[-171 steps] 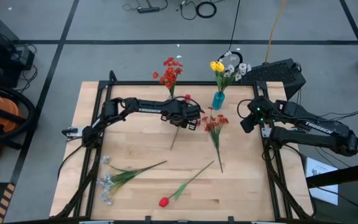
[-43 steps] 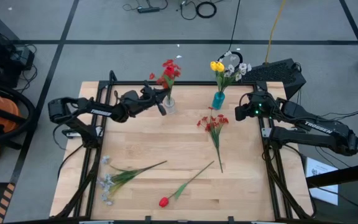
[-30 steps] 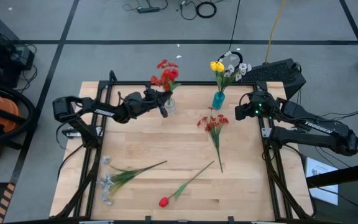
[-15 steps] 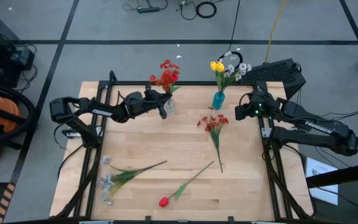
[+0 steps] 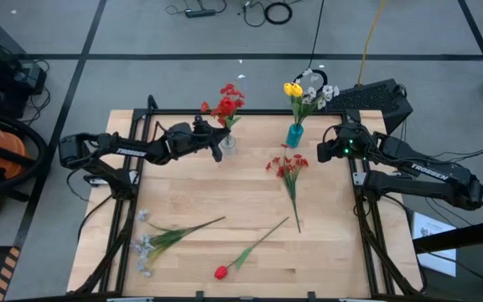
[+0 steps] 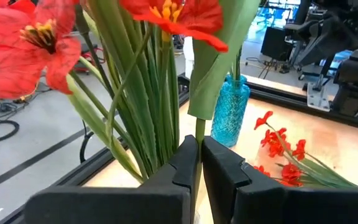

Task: Sort flowers into vase by color
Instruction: Put the top red tulip into the transparent vase

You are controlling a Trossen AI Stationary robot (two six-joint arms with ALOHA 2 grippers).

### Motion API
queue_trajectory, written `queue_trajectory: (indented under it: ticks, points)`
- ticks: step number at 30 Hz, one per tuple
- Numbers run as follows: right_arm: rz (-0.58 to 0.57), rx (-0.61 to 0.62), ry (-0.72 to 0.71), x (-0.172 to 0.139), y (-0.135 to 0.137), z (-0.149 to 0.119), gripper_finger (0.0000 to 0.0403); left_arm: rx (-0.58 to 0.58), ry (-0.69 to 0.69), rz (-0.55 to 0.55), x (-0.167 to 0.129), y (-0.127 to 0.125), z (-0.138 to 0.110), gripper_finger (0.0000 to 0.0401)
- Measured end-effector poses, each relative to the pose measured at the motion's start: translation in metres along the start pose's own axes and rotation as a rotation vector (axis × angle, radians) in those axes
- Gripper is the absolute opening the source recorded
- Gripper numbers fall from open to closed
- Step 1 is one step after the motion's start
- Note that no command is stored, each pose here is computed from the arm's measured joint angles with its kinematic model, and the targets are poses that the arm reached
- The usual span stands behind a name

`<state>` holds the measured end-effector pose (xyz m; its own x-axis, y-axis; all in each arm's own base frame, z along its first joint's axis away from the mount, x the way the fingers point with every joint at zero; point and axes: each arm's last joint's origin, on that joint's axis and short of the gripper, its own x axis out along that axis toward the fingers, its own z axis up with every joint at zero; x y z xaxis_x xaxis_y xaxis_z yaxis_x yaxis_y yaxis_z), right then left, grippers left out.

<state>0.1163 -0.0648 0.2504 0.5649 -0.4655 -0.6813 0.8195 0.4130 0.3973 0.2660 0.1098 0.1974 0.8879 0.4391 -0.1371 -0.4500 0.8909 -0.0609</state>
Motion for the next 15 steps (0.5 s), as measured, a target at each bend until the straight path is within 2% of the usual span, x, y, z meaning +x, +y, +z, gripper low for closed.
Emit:
queue_trajectory:
  ticks: [8, 12, 15]
  points:
    - [0.000, 0.000, 0.000, 0.0000, 0.0000, 0.0000, 0.0000, -0.007, 0.003, 0.002, 0.0000, 0.0001, -0.0003, 0.0027]
    - [0.000, 0.000, 0.000, 0.0000, 0.0000, 0.0000, 0.0000, -0.100, 0.003, -0.012, 0.0000, -0.0003, -0.0002, 0.0027]
    - [0.000, 0.012, 0.000, 0.0000, 0.0000, 0.0000, 0.0000, -0.113, -0.003, -0.018, 0.0000, -0.0005, 0.0005, 0.0027]
